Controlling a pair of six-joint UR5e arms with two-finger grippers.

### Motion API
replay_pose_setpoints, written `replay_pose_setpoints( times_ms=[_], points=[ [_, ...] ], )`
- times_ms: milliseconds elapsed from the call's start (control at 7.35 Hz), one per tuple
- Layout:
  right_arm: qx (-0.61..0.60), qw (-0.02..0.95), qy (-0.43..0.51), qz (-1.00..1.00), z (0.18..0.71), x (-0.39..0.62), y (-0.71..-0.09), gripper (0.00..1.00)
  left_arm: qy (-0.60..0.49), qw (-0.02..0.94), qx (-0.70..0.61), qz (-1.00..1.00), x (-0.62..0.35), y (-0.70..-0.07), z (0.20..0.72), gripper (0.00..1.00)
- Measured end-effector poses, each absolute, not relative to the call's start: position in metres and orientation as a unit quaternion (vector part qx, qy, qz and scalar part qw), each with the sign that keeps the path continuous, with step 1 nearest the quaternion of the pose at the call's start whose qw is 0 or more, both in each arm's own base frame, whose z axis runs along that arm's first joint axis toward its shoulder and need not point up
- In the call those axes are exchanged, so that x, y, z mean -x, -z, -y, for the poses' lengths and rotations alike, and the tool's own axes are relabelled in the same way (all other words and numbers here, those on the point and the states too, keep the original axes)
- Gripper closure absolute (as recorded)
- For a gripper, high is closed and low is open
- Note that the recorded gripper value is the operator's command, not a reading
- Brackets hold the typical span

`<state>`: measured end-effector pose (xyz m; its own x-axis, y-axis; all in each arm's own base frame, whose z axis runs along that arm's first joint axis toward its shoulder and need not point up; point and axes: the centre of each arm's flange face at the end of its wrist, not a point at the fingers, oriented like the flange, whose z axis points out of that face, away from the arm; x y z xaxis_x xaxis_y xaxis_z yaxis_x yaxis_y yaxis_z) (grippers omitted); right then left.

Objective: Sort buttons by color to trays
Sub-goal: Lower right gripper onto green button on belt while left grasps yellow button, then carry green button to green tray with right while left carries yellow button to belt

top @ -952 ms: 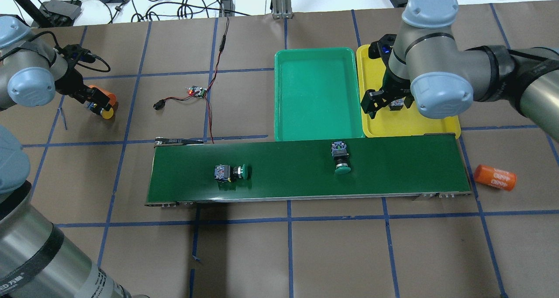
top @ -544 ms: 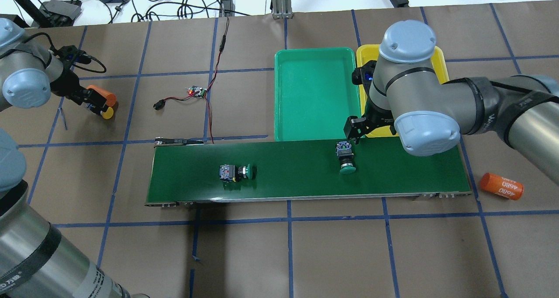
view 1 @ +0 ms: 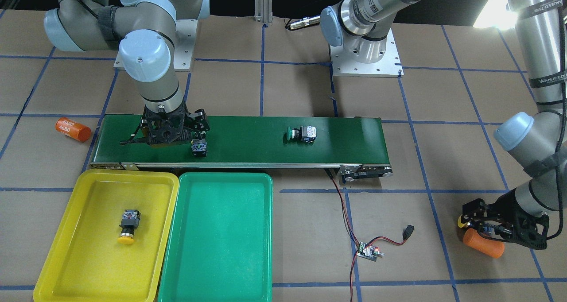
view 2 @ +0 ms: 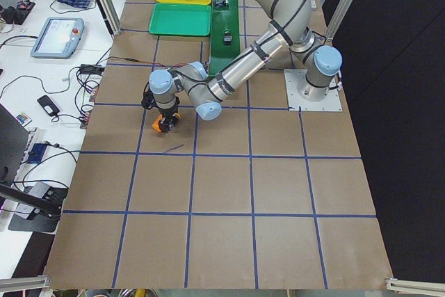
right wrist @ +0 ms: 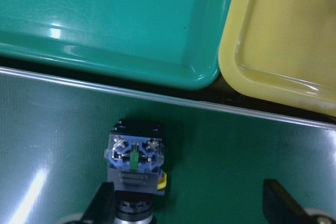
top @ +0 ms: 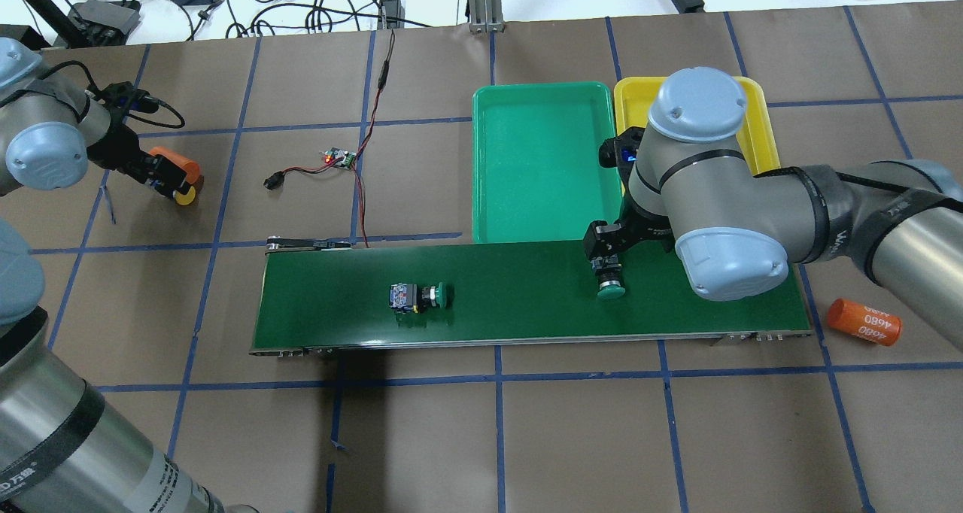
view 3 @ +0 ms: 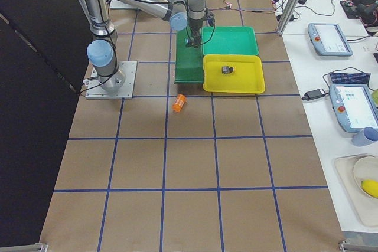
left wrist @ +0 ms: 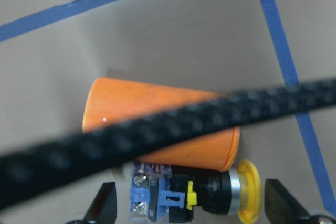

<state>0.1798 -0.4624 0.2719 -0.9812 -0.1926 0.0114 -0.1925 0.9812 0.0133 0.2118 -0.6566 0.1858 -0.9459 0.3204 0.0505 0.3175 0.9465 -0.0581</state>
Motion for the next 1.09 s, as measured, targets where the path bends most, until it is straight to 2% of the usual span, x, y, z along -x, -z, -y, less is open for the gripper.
replay_pose_setpoints(
  times_ms=[136, 272, 408, 544, 680, 816, 952, 1088],
  points=[
    [-0.097, 0.004, 0.001, 0.995, 0.461, -0.18, -0.269, 0.0, -0.022, 0.031, 0.162, 0.986, -0.213, -0.182, 0.657, 0.51],
    [-0.098, 0.003, 0.001, 0.995, 0.458, -0.18, -0.266, 0.0, -0.021, 0.032, 0.162, 0.986, -0.212, -0.179, 0.657, 0.76],
    [-0.098, 0.003, 0.005, 0.995, 0.456, -0.18, -0.262, 0.02, -0.021, 0.032, 0.16, 0.986, -0.212, -0.18, 0.657, 0.84],
    [-0.099, 0.002, 0.009, 0.995, 0.455, -0.18, -0.258, 0.18, -0.021, 0.033, 0.154, 0.987, -0.211, -0.184, 0.655, 0.85],
    [-0.1, 0.002, 0.012, 0.995, 0.453, -0.18, -0.254, 0.48, -0.018, 0.034, 0.142, 0.989, -0.206, -0.191, 0.65, 0.85],
    [-0.101, 0.002, 0.011, 0.995, 0.453, -0.179, -0.253, 0.7, -0.011, 0.038, 0.121, 0.992, -0.196, -0.207, 0.642, 0.85],
    [-0.101, 0.003, 0.012, 0.995, 0.452, -0.178, -0.251, 0.81, 0.0, 0.05, 0.09, 0.995, -0.176, -0.233, 0.629, 0.85],
    [-0.101, 0.004, 0.013, 0.995, 0.451, -0.177, -0.25, 0.88, 0.008, 0.061, 0.063, 0.996, -0.144, -0.254, 0.609, 0.85]
  ],
)
